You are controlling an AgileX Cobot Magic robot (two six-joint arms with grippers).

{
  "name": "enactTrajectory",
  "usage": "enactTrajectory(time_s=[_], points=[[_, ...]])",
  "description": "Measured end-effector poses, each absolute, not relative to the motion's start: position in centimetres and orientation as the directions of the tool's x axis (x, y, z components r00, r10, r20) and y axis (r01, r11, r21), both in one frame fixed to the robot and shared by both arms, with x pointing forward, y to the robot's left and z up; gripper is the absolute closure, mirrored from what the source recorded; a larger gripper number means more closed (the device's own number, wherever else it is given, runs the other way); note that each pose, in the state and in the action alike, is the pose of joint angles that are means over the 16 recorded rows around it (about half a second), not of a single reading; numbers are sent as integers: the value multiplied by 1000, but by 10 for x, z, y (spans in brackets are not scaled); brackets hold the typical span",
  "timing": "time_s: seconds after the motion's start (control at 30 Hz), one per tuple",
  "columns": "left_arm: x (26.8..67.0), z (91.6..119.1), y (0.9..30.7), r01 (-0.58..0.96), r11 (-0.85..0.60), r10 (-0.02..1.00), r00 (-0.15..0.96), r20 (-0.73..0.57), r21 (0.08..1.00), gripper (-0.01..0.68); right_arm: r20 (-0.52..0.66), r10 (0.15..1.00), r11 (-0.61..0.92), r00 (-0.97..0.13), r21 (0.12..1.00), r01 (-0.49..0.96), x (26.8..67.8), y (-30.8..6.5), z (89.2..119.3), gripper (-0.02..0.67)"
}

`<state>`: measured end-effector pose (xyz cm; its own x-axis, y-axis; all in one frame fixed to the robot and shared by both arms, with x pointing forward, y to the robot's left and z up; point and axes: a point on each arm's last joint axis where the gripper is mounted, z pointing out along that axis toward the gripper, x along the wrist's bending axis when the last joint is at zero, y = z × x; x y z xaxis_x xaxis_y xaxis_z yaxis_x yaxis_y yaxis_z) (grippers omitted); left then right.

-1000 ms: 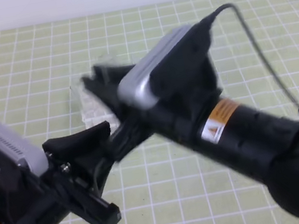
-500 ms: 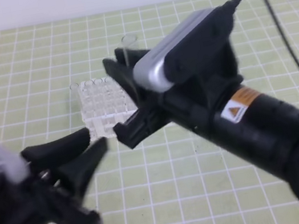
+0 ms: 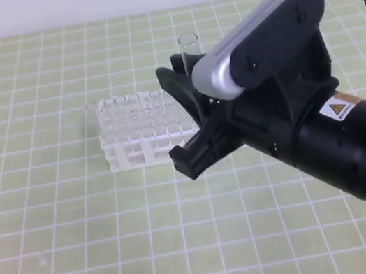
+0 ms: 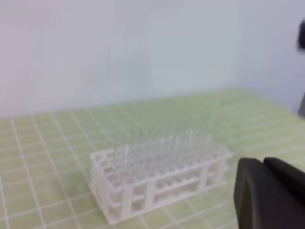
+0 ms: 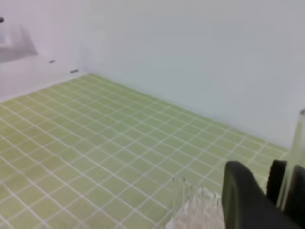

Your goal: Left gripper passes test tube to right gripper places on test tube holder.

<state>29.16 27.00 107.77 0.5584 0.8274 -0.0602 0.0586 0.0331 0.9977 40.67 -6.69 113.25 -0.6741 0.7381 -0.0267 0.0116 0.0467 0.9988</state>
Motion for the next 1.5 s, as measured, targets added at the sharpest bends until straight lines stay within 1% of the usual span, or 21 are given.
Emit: enactTrajectory(time_s=[0.13,0.3,0.57,0.7,0.93,1.27,1.5], points=[[280,1064,279,26,88,820,566,-87,996,673,-36,745,65,-666,998,19,405,-73,1129,640],[276,1038,279,12,123,801,590,-106,992,673,-39,763,71,-646,997,23,400,-85,1124,640],[281,996,271,39,102,781,616,-104,994,673,-30,805,43,-592,999,9,390,-113,1118,640],[283,982,269,65,78,781,616,-101,995,673,-25,824,31,-566,1000,1,386,-124,1115,640],[284,974,268,83,52,786,611,-92,995,673,-40,867,23,-497,999,-40,387,-137,1114,640],[284,972,269,76,45,787,611,-82,996,673,-80,925,40,-372,993,-115,393,-146,1117,640],[284,972,269,75,45,787,611,-82,996,673,-91,932,55,-350,992,-112,399,-144,1114,640]])
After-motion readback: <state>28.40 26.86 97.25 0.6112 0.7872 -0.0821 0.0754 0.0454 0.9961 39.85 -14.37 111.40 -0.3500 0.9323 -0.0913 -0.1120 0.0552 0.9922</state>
